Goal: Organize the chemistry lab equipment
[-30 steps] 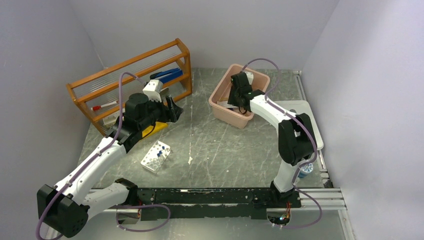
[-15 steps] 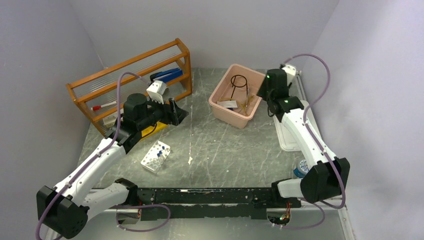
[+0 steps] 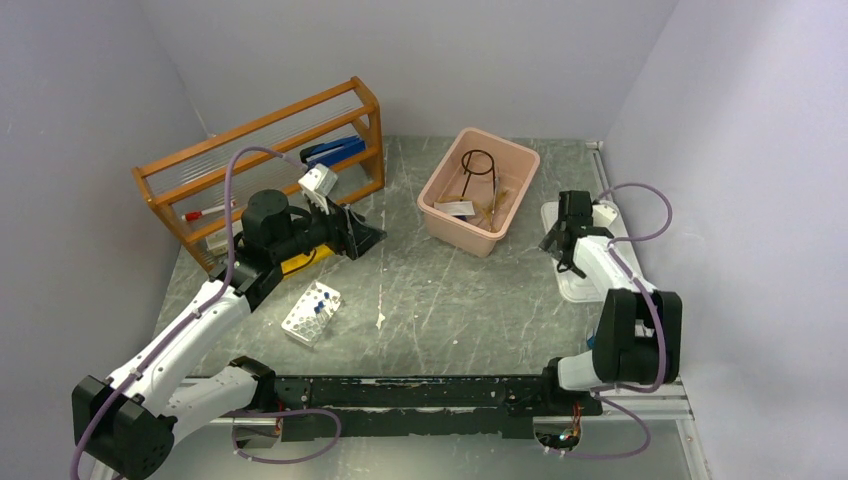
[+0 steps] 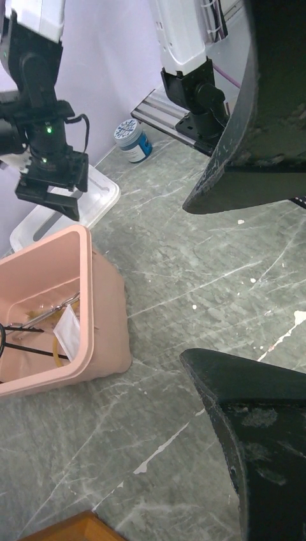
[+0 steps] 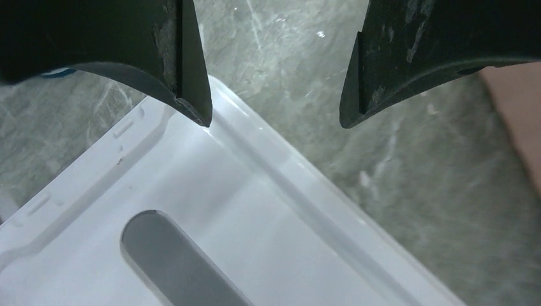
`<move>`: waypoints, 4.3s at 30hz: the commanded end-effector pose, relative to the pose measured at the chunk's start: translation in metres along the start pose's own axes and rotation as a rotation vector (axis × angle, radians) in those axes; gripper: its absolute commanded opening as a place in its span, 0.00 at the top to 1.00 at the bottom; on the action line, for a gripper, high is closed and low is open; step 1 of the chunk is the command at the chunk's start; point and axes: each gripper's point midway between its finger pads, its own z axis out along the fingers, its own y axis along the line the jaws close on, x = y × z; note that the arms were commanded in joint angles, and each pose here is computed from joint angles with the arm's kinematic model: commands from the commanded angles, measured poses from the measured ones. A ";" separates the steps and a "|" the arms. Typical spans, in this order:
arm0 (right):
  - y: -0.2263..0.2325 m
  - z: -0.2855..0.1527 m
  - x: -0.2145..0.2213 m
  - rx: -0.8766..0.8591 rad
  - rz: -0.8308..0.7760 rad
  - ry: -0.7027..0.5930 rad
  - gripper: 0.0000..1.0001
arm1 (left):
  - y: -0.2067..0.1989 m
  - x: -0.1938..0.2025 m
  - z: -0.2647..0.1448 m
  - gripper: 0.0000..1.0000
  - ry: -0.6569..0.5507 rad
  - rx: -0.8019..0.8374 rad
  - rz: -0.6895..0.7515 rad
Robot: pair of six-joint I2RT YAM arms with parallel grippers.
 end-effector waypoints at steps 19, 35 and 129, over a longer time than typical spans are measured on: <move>0.075 0.020 0.057 -0.381 0.030 0.327 0.64 | 0.002 -0.008 0.000 0.20 -0.031 -0.003 0.030; 0.066 0.056 0.051 -0.027 -0.238 0.197 0.69 | 0.006 -0.006 0.002 0.21 -0.017 -0.022 0.022; 0.100 -0.195 -0.092 -0.758 0.148 -0.261 0.43 | -0.057 -0.077 0.170 0.95 -0.026 0.217 -0.378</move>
